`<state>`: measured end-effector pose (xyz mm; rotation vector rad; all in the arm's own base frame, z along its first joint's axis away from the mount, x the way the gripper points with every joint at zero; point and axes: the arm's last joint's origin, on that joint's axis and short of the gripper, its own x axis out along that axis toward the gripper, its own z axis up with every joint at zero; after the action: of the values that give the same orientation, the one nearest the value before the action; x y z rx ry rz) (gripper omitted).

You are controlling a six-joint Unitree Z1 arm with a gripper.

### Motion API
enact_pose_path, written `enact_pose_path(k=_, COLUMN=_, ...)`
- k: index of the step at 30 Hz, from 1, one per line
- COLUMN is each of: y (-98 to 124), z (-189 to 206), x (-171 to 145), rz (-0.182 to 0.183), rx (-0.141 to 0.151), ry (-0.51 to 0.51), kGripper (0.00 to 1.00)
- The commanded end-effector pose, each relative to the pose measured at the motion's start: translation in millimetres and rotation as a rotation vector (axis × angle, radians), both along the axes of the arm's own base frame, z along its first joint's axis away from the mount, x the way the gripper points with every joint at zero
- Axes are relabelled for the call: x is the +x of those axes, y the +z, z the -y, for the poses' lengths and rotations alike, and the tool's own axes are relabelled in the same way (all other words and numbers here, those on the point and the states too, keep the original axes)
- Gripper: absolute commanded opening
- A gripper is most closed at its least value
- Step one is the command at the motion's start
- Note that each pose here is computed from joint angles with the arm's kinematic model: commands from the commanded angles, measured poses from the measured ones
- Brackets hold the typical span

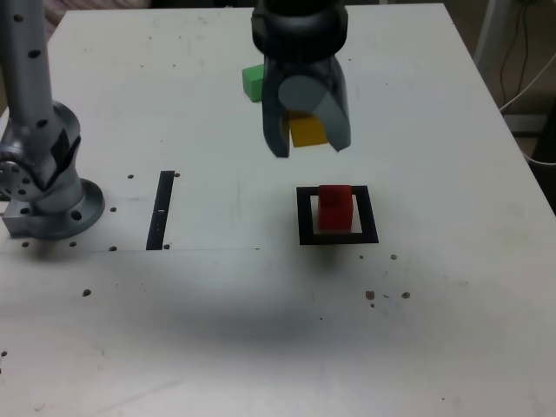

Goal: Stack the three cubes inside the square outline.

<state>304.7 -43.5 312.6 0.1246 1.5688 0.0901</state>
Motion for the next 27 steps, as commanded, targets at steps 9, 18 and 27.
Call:
enact_pose_path(k=9, y=-15, z=40, x=25, rz=-0.038, rx=-0.011, ry=-0.018, kGripper=0.29)
enact_pose_path(k=18, y=-31, z=53, x=30, rz=-0.077, rx=-0.002, ry=-0.024, kGripper=0.29)
enact_pose_path(k=27, y=-48, z=50, x=40, rz=-0.105, rx=0.028, ry=-0.014, kGripper=0.29)
